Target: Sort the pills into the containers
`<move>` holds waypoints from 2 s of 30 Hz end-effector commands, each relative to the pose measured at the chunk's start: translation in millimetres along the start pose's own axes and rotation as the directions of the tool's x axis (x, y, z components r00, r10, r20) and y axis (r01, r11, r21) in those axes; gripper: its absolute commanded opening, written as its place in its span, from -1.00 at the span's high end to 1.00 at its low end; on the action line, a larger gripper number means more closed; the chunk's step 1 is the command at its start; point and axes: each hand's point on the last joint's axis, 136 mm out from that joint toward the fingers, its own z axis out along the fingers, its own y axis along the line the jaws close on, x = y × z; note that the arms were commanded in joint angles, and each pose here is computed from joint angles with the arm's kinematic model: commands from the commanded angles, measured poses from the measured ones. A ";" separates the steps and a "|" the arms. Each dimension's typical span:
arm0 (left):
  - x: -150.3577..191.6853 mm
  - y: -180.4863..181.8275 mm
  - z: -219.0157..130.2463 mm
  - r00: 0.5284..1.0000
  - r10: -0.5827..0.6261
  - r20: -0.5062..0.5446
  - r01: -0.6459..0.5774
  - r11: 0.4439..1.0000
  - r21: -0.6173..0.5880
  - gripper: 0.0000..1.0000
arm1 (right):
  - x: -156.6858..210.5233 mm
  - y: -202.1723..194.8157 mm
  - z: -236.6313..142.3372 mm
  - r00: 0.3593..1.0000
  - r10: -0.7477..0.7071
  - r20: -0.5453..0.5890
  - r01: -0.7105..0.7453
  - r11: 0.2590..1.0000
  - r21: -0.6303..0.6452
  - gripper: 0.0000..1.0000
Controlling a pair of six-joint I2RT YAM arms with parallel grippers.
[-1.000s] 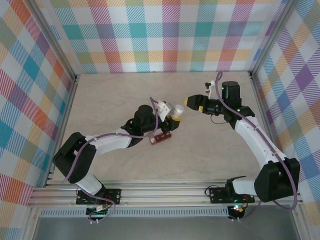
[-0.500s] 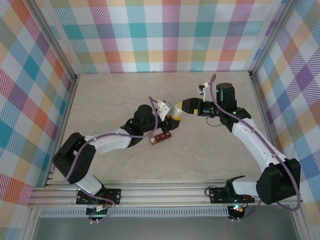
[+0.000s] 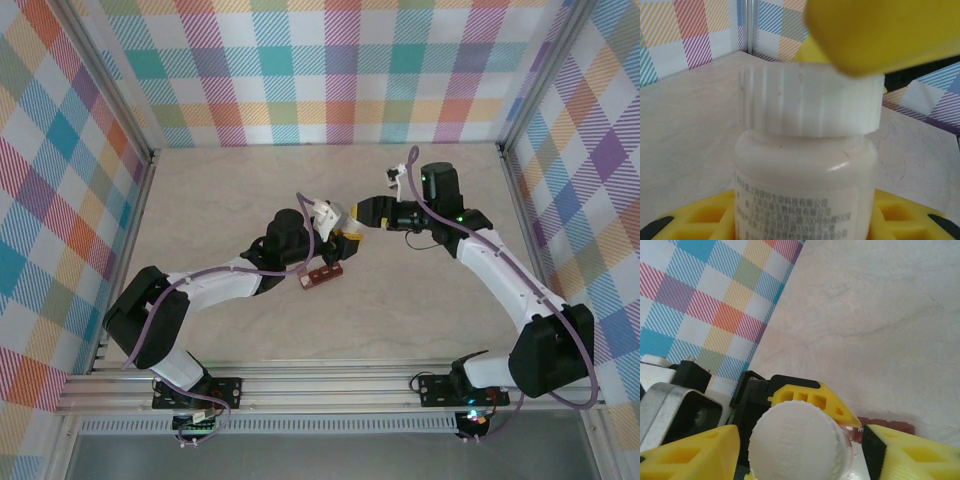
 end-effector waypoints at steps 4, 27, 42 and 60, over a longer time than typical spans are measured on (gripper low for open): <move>-26.1 -9.3 -3.7 0.998 0.021 0.063 -0.022 0.999 0.024 1.00 | -4.9 5.6 -0.2 0.999 -0.032 -0.003 0.032 0.999 0.003 -0.12; -37.5 -3.3 -1.6 0.995 0.009 0.100 -0.009 1.000 -0.005 1.00 | 21.0 -26.9 9.6 0.977 0.152 0.147 -0.191 0.935 0.298 0.24; -31.6 0.3 2.3 0.996 -0.002 0.089 0.003 1.000 -0.015 1.00 | 0.6 5.5 -1.7 0.991 0.043 0.130 -0.083 0.946 0.314 -0.25; -34.2 -10.5 -1.8 0.997 0.001 0.081 -0.004 0.999 0.043 1.00 | -16.2 30.5 -41.1 0.980 -0.132 0.152 0.106 0.980 0.166 -0.54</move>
